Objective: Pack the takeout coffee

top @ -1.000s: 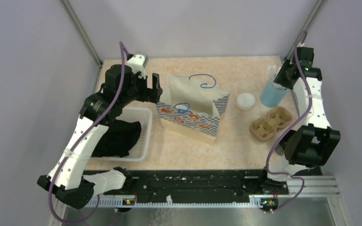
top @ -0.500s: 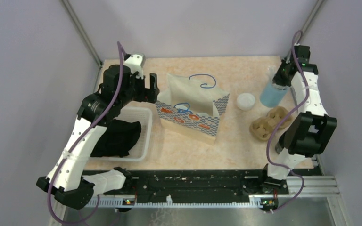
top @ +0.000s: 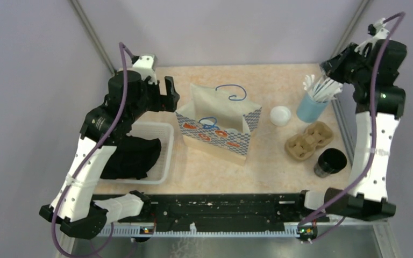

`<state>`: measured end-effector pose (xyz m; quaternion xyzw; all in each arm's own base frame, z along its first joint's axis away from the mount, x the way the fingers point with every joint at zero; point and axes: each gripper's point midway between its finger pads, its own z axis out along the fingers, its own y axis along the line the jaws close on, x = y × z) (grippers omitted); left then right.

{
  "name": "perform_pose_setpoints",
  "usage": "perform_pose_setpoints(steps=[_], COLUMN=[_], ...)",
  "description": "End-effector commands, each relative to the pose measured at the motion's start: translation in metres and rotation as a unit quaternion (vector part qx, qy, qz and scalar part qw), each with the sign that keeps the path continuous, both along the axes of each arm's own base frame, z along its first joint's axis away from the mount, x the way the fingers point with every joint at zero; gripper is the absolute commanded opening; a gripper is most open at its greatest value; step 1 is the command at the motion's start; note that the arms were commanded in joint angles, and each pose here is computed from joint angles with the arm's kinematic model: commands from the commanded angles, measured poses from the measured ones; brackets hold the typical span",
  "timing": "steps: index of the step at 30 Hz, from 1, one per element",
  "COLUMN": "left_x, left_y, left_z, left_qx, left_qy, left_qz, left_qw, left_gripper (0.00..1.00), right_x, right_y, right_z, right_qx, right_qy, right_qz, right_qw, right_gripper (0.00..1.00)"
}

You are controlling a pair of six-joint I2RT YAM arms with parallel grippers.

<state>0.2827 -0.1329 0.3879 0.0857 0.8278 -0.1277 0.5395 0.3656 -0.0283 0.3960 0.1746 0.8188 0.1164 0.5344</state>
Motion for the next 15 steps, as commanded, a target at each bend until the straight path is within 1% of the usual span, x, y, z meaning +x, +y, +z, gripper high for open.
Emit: perform_pose_setpoints(steps=[1, 3, 5, 6, 7, 9, 12, 15], left_x=[-0.004, -0.004, -0.004, -0.004, -0.004, -0.006, -0.010, -0.014], left_y=[-0.006, -0.007, -0.007, -0.008, -0.008, -0.009, -0.012, -0.013], left_z=[0.031, 0.037, 0.043, 0.045, 0.048, 0.051, 0.052, 0.052], left_qx=[-0.062, -0.071, -0.075, -0.077, -0.080, -0.089, -0.105, -0.118], left_qy=[-0.023, -0.027, -0.032, -0.033, -0.034, -0.036, -0.033, -0.029], left_qz=[0.005, 0.003, 0.004, 0.004, 0.003, 0.000, -0.003, -0.004], left_qw=[0.998, 0.997, 0.997, 0.997, 0.996, 0.995, 0.994, 0.993], left_gripper=[0.97, 0.97, 0.97, 0.97, 0.97, 0.97, 0.97, 0.97], right_x=[-0.046, -0.069, -0.088, -0.096, -0.100, -0.104, -0.103, -0.100], right_y=[0.088, 0.122, 0.149, 0.162, 0.172, 0.196, 0.223, 0.249], right_z=[0.096, 0.122, 0.146, 0.153, 0.158, 0.157, 0.151, 0.144], right_qx=[0.095, 0.155, 0.190, 0.199, 0.207, 0.224, 0.241, 0.247], right_qy=[-0.171, -0.215, -0.255, -0.265, -0.268, -0.254, -0.233, -0.217], right_qz=[0.212, 0.288, 0.337, 0.355, 0.366, 0.399, 0.427, 0.446], right_qw=[0.957, 0.920, 0.886, 0.874, 0.867, 0.852, 0.840, 0.832], right_gripper=[0.00, 0.00, 0.00, 0.00, 0.00, 0.00, 0.00, 0.00])
